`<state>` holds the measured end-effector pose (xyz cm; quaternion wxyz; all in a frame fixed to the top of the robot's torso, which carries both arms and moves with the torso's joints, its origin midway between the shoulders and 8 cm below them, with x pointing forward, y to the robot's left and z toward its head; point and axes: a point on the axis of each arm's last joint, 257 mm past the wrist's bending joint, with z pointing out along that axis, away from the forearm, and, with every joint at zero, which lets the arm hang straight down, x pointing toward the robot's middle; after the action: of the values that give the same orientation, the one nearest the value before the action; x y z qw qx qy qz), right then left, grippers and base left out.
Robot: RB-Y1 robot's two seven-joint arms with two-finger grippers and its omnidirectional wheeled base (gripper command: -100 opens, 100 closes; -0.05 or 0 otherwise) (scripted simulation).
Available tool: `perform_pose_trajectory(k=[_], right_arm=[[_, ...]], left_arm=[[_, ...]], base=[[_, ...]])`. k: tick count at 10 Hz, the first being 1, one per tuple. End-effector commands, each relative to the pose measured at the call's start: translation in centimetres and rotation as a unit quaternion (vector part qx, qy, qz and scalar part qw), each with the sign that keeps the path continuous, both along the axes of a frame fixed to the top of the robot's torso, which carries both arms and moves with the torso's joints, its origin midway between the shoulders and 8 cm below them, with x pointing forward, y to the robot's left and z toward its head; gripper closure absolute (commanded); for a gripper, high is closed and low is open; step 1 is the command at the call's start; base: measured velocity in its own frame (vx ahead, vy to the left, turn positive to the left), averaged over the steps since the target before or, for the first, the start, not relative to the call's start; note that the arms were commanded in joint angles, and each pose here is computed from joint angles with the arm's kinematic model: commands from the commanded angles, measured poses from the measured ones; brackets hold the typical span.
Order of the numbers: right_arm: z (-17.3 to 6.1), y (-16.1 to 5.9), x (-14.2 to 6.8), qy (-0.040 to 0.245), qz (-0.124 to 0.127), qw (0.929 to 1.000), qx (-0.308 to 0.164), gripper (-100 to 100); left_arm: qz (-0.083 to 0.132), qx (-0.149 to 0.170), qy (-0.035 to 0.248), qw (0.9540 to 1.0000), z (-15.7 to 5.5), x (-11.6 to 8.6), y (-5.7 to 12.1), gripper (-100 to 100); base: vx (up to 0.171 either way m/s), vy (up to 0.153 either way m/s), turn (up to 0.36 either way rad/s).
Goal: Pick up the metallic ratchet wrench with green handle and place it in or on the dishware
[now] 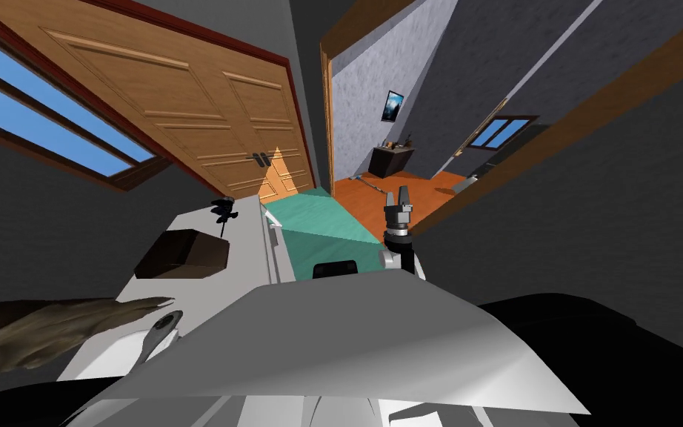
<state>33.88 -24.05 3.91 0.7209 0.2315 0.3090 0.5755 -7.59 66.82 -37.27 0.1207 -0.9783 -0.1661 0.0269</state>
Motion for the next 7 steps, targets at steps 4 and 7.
perform_pose_trajectory(k=[4, 7], right_arm=[[0.00, 0.00, 0.00, 0.000, 0.000, 1.0000, 0.000, 0], [-0.01, -0.01, 0.00, 0.000, 0.000, 1.0000, 0.000, 0]], left_arm=[[0.088, -0.028, -0.018, 0.9956, 0.37, -0.14, 0.47, 100], [0.133, -0.048, -0.031, 0.9894, 0.46, 0.26, 0.43, 100]], base=[[-0.156, 0.069, -0.241], [-0.120, 0.115, -0.146]])
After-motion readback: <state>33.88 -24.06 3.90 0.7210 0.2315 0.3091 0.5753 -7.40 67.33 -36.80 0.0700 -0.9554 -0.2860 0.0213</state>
